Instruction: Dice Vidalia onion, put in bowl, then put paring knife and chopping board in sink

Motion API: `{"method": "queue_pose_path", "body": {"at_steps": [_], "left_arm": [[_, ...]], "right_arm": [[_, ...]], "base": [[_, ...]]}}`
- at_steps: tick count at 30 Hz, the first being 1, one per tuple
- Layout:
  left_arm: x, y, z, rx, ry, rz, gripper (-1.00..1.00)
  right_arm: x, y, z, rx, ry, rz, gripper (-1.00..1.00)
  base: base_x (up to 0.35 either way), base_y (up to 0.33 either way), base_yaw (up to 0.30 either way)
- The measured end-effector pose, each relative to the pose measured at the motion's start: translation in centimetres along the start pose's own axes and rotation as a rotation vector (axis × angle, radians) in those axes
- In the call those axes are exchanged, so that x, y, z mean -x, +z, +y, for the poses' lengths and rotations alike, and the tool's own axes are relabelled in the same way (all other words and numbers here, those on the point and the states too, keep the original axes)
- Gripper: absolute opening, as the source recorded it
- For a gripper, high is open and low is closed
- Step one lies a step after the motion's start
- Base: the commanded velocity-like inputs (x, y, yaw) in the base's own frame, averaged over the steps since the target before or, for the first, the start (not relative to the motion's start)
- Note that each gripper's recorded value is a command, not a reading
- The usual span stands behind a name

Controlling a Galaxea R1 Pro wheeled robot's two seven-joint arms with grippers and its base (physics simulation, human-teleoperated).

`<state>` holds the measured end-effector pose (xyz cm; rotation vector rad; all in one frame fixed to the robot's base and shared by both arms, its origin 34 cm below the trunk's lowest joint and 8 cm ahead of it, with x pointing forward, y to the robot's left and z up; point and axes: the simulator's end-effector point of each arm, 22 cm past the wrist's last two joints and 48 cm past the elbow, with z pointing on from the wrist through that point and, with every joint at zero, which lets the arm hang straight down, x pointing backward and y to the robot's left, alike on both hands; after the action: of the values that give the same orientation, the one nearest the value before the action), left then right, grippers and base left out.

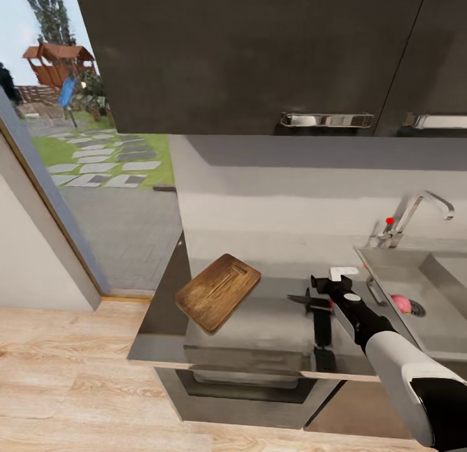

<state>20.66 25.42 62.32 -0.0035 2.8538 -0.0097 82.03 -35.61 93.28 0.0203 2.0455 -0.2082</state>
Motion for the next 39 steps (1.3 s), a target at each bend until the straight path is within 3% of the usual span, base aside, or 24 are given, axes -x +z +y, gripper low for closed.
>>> {"method": "queue_pose_path", "body": {"at_steps": [10, 18, 39], "left_arm": [[0.0, 0.0, 0.0, 0.000, 0.000, 0.000, 1.00], [0.0, 0.0, 0.0, 0.000, 0.000, 0.001, 1.00], [0.0, 0.0, 0.0, 0.000, 0.000, 0.000, 1.00]], "right_arm": [[-0.3, 0.0, -0.5, -0.016, 0.008, 0.008, 1.00], [-0.7, 0.0, -1.8, -0.050, 0.057, 0.017, 1.00], [-2.0, 0.0, -1.8, -0.052, 0.058, 0.043, 1.00]], "base": [[0.016, 0.000, 0.000], [-0.050, 0.000, 0.000], [0.002, 0.000, 0.000]]}}
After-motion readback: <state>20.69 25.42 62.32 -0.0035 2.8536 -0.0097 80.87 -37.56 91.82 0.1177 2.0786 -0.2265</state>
